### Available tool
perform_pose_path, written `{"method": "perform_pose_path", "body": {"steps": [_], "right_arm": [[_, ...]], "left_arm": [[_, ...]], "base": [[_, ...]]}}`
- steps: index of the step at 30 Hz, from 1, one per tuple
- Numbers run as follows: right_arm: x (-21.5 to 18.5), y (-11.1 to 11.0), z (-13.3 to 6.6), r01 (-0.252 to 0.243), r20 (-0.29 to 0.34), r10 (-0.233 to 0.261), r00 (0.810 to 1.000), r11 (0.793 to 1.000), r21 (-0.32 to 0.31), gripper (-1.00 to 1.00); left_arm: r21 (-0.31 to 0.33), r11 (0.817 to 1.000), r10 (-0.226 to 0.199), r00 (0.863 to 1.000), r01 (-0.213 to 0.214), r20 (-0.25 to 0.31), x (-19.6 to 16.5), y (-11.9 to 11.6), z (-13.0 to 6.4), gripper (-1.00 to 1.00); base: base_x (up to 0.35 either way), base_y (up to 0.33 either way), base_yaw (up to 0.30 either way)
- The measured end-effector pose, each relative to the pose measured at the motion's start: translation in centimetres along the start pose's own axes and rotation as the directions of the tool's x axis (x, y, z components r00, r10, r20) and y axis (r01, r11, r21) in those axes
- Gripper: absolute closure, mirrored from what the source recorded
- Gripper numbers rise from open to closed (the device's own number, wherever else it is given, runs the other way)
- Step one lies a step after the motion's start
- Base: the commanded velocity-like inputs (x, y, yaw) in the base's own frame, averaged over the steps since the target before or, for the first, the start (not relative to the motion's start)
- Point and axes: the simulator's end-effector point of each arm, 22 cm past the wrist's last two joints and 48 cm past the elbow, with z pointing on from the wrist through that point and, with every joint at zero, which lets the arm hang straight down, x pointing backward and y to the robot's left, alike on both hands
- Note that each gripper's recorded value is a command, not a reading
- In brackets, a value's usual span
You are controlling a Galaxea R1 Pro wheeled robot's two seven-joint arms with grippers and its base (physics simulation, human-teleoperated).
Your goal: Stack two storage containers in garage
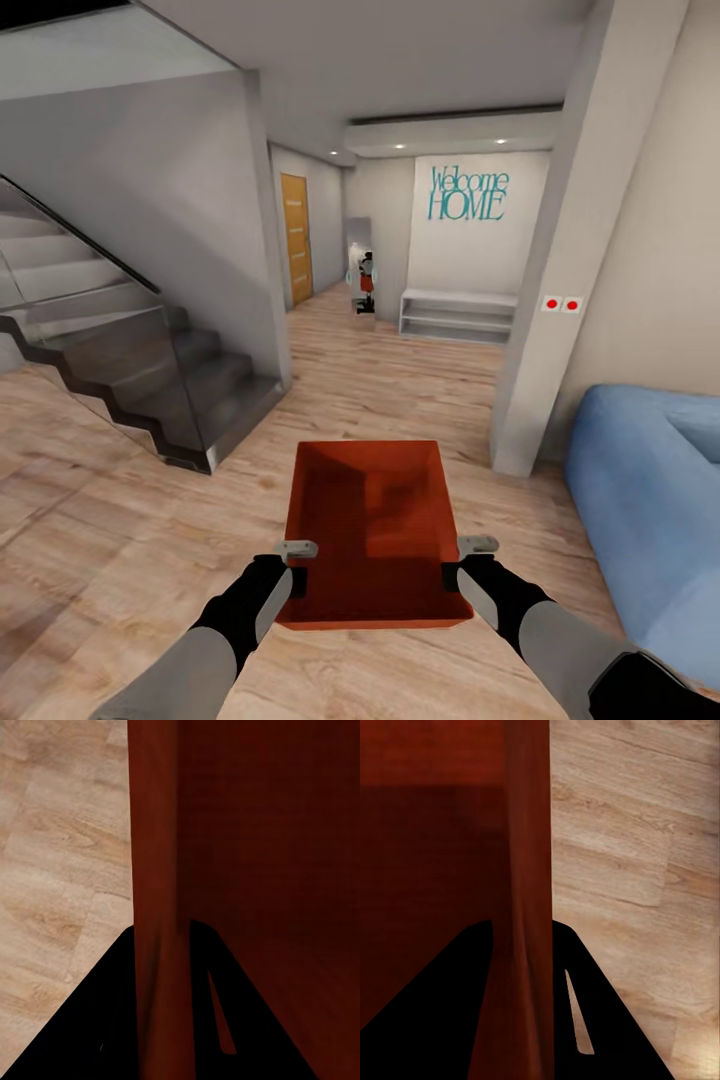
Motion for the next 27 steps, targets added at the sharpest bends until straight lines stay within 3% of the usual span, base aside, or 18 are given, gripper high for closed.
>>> {"method": "perform_pose_path", "body": {"steps": [27], "right_arm": [[0.12,-0.02,0.03,0.001,-0.003,-0.001,1.000,1.000,0.001,1.00]], "left_arm": [[0.001,1.000,-0.001,1.000,0.001,-0.002,0.14,-0.02,0.05,1.00]], "base": [[0.322,0.000,0.000]]}}
